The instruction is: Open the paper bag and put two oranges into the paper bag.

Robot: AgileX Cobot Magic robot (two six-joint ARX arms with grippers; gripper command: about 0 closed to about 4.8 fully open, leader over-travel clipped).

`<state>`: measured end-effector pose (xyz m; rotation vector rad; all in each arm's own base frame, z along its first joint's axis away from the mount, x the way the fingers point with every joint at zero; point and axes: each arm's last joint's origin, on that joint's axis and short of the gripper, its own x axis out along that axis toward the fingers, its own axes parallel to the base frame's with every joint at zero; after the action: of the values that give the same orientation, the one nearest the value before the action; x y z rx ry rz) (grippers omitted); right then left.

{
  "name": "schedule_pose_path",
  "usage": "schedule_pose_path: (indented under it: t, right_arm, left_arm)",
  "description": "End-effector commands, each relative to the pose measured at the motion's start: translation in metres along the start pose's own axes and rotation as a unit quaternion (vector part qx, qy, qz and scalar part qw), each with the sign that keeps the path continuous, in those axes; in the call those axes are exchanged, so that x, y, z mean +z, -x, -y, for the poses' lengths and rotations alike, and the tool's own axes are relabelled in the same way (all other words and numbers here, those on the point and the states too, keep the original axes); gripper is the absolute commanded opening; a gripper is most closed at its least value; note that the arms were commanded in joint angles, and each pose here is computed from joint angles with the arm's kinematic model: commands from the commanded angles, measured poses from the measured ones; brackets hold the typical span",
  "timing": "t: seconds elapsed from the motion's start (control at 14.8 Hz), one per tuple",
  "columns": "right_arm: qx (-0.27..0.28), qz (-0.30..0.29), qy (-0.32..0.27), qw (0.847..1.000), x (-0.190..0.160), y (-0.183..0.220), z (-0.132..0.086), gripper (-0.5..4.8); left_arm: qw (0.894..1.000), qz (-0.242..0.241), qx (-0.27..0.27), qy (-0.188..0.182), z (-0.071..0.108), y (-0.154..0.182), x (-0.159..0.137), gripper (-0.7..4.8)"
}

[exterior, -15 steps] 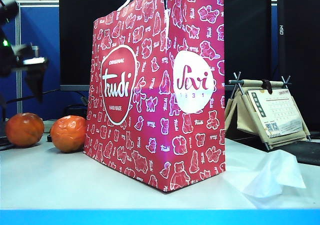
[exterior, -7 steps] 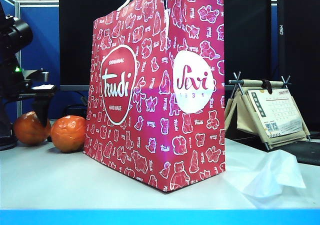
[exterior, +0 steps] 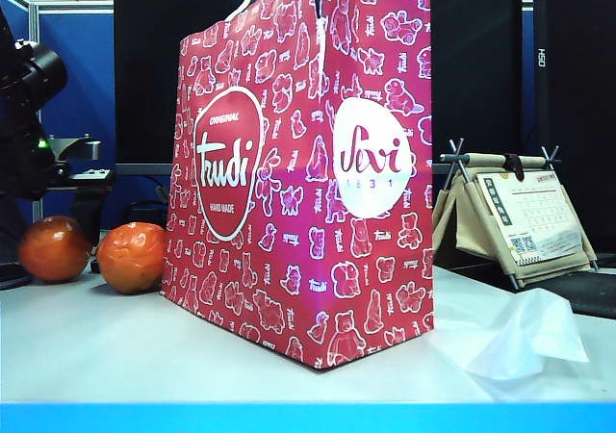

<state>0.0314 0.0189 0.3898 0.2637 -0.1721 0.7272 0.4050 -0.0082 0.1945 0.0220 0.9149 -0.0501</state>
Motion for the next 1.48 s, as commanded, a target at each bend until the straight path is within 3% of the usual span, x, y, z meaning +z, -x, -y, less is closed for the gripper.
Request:
schedule_pose_path:
  t: [0.07, 0.34, 0.47, 0.67, 0.74, 0.88, 1.01, 1.08, 1.28, 1.48]
  right_arm:
    - [-0.004, 0.021, 0.014, 1.0, 0.005, 0.0, -0.002, 2.73]
    - [-0.005, 0.021, 0.014, 1.0, 0.005, 0.0, -0.002, 2.73]
    - [-0.004, 0.021, 0.001, 1.0, 0.005, 0.001, -0.002, 2.73]
    - [-0.003, 0.021, 0.0, 1.0, 0.005, 0.001, -0.002, 2.73]
    - [-0.003, 0.021, 0.0, 1.0, 0.005, 0.001, -0.002, 2.73]
    - [-0.003, 0.02, 0.0, 1.0, 0.005, 0.001, -0.002, 2.73]
    - [-0.002, 0.02, -0.002, 1.0, 0.005, 0.001, -0.002, 2.73]
    - [-0.001, 0.02, -0.004, 1.0, 0.005, 0.001, -0.002, 2.73]
    - [-0.001, 0.019, -0.012, 1.0, 0.005, 0.001, -0.002, 2.73]
    - [-0.009, 0.004, -0.049, 0.999, 0.002, 0.0, 0.0, 2.2]
  left_arm:
    - [0.997, -0.074, -0.001, 0.002, 0.0, -0.002, -0.015, 4.79]
    - [0.991, -0.134, -0.003, 0.003, 0.0, 0.0, -0.027, 4.79]
    - [0.981, -0.192, -0.005, 0.005, 0.001, 0.004, -0.038, 4.79]
    - [0.98, -0.2, -0.005, 0.005, 0.001, 0.005, -0.039, 4.79]
    - [0.98, -0.197, -0.005, 0.005, 0.001, 0.005, -0.038, 3.24]
    - [0.982, -0.188, -0.005, 0.004, 0.001, 0.004, -0.037, 1.4]
    - [0.985, -0.171, -0.004, 0.003, 0.001, 0.003, -0.034, 0.64]
    - [0.986, -0.164, -0.008, -0.005, 0.001, 0.003, -0.032, -0.06]
    - [0.989, -0.126, -0.078, 0.02, 0.004, 0.007, -0.024, -0.06]
    - [0.992, -0.065, -0.102, 0.018, 0.007, 0.038, -0.009, -0.06]
